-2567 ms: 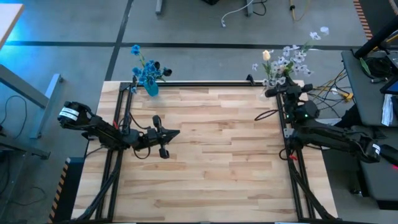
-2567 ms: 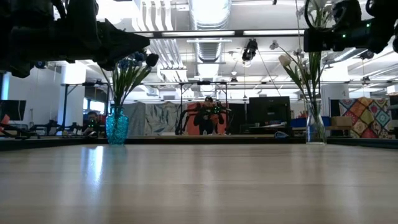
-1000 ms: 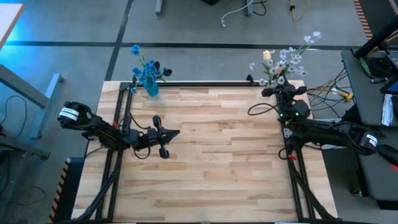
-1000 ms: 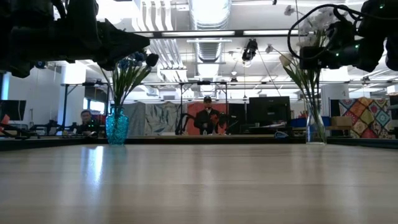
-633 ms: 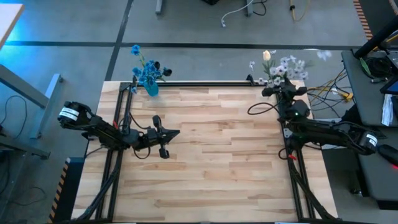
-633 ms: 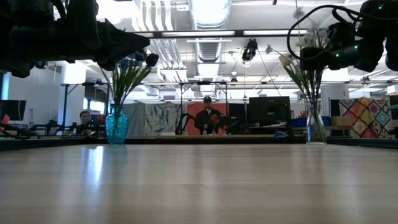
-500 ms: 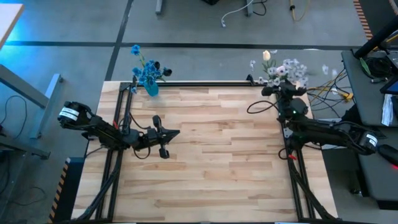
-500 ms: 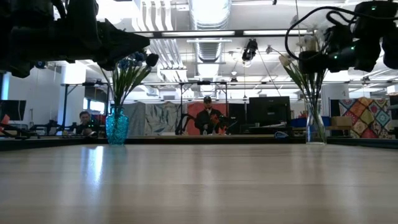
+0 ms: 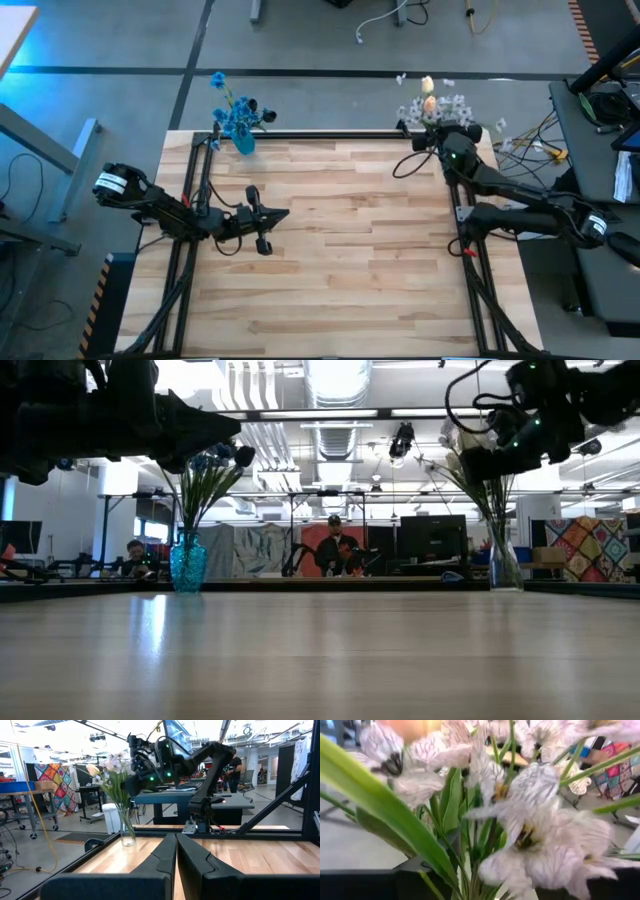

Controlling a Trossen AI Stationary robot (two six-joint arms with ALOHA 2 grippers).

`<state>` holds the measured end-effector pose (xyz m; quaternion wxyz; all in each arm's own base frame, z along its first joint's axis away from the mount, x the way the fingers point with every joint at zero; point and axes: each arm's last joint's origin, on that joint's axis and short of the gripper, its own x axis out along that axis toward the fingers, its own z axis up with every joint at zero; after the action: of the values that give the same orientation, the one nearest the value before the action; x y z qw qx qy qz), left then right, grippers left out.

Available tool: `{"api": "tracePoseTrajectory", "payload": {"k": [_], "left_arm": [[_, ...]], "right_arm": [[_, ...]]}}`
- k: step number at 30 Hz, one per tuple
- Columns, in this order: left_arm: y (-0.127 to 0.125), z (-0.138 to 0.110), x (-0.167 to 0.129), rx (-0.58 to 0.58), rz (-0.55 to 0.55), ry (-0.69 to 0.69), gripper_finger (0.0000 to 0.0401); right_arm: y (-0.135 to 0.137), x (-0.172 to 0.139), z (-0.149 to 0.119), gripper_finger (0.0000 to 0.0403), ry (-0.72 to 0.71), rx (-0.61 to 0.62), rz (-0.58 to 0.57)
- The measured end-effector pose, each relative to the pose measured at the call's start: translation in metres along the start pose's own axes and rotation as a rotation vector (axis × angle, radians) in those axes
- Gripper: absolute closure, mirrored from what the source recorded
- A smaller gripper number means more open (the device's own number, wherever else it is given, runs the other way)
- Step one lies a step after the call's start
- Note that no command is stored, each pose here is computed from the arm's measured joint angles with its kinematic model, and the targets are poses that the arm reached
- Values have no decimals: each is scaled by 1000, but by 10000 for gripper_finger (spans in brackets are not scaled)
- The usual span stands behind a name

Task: Sort flowers into vase by color
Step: Put the white flowers into the transparent vase

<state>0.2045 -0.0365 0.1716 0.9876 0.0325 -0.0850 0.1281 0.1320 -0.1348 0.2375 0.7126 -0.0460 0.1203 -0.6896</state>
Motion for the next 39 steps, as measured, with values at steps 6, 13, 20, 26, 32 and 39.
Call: {"api": "tracePoseTrajectory", "payload": {"k": [6, 13, 20, 26, 32, 39], "left_arm": [[0, 0, 0, 0, 0, 0, 401], [0, 0, 0, -1, -1, 0, 401], [0, 0, 0, -1, -2, 0, 401], [0, 0, 0, -1, -2, 0, 401], [0, 0, 0, -1, -1, 1, 401], [0, 0, 0, 1, -2, 4, 401]], "right_arm": [[-4, -1, 21, 204, 126, -31, 6], [-11, -6, 34, 204, 238, -40, 4], [-11, -8, 32, 200, 293, -31, 54], [-11, -9, 29, 162, 326, -28, 76], [-12, -10, 25, 119, 356, -54, 91], [-15, -15, 25, 111, 435, -95, 138]]}}
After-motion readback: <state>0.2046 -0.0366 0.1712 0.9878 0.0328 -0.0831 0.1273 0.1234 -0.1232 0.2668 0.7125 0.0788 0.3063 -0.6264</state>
